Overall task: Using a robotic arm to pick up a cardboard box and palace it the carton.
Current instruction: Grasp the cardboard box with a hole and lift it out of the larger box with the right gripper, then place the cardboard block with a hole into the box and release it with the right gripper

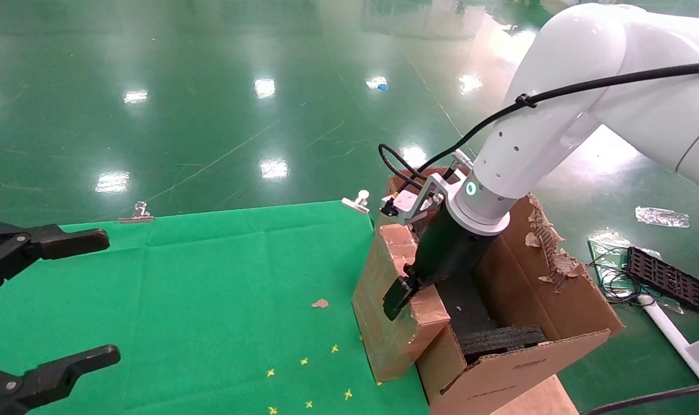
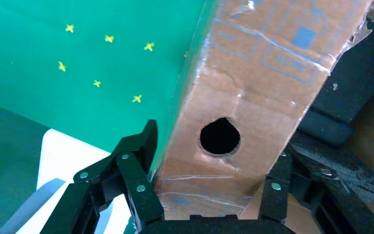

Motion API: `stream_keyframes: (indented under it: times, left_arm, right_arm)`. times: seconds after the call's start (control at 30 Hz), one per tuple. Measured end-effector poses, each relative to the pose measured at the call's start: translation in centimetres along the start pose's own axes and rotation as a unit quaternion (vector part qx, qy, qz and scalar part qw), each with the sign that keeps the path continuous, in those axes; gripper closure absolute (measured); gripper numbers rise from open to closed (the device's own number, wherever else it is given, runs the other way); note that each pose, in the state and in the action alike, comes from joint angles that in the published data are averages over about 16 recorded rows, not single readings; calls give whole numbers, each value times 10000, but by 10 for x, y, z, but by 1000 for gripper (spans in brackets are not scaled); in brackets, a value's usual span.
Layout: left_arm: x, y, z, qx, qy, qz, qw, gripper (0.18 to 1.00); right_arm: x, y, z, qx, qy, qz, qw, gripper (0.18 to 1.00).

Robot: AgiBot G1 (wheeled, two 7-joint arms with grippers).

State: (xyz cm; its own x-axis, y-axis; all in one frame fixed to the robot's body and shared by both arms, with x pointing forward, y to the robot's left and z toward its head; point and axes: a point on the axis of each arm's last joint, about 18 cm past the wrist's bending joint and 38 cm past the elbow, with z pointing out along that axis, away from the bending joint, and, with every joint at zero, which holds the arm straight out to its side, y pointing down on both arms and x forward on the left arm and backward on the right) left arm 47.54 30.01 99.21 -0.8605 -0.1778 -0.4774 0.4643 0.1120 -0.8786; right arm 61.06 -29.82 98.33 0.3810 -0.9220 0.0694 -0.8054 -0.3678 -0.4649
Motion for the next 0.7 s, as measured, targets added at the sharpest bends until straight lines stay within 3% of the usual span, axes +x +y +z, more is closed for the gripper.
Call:
stream_keyframes:
  times: [0.37, 0.53, 0.7]
  left_arm:
    - [0, 0, 0, 0, 0, 0, 10000, 445]
    - [0, 0, 0, 0, 0, 0, 10000, 565]
    - [0, 0, 0, 0, 0, 0, 10000, 681]
  right_arm:
    - [2, -5, -18, 331, -101, -183, 9992, 673]
    - [9, -14, -54, 966, -186, -449, 9941, 766]
    - [27, -20, -106, 1780, -86, -689, 9816, 813]
